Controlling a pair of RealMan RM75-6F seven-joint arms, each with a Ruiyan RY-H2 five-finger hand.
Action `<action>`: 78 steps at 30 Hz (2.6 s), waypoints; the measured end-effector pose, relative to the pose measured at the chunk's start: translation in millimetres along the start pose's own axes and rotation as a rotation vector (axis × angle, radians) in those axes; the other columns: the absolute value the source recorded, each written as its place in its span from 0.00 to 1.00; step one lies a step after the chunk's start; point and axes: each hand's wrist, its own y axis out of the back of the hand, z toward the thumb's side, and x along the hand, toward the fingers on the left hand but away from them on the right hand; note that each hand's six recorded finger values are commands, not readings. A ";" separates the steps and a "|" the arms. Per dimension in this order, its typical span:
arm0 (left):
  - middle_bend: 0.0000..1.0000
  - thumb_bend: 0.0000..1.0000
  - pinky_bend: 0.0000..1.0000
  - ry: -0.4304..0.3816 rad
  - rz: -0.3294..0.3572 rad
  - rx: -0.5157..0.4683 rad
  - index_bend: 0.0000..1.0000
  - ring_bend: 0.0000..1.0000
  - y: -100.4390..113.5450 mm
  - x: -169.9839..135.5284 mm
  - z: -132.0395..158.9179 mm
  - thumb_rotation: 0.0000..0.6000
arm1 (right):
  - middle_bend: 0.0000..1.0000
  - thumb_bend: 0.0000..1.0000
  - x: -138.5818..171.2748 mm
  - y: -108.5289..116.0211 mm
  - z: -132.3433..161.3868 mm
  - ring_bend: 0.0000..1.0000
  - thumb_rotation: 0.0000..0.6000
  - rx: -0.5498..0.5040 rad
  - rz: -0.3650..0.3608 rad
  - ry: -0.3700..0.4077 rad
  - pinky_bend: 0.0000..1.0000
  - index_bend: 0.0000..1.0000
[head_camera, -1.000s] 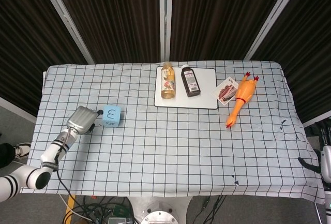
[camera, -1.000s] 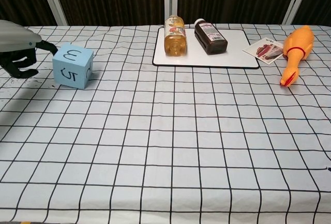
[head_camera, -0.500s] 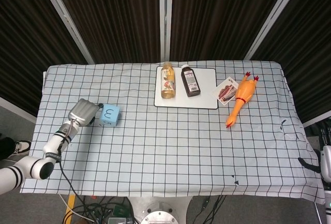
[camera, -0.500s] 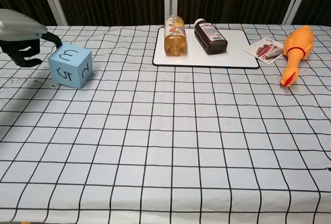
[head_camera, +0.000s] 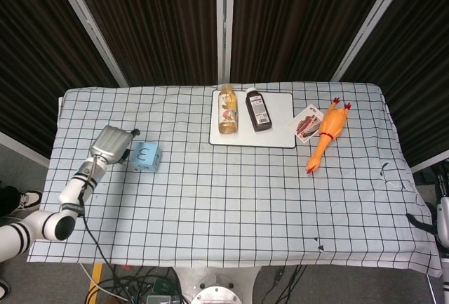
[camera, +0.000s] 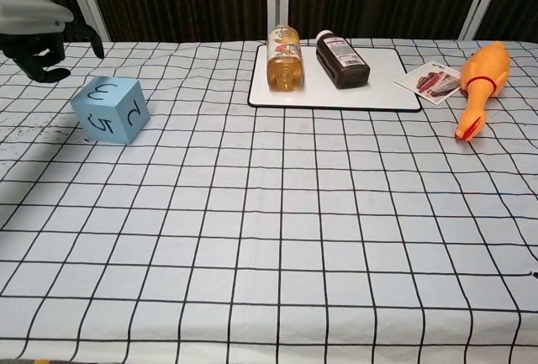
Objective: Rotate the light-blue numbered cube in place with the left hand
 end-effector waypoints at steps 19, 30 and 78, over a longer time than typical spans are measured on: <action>0.89 0.60 0.84 -0.015 -0.179 -0.112 0.22 0.87 10.2 21.7 43.0 1.00 | 0.00 0.00 -1.2 -4.8 -15.7 0.00 1.00 -0.019 0.013 -0.027 0.00 0.00; 0.89 0.61 0.84 -0.015 -0.227 -0.073 0.34 0.88 6.0 25.5 53.1 1.00 | 0.00 0.00 -2.3 -8.3 -21.4 0.00 1.00 -0.031 0.018 -0.035 0.00 0.00; 0.88 0.61 0.84 -0.179 -0.205 -0.031 0.45 0.87 2.9 -54.0 83.9 1.00 | 0.00 0.00 -2.0 -4.2 -9.6 0.00 1.00 -0.025 0.007 -0.009 0.00 0.00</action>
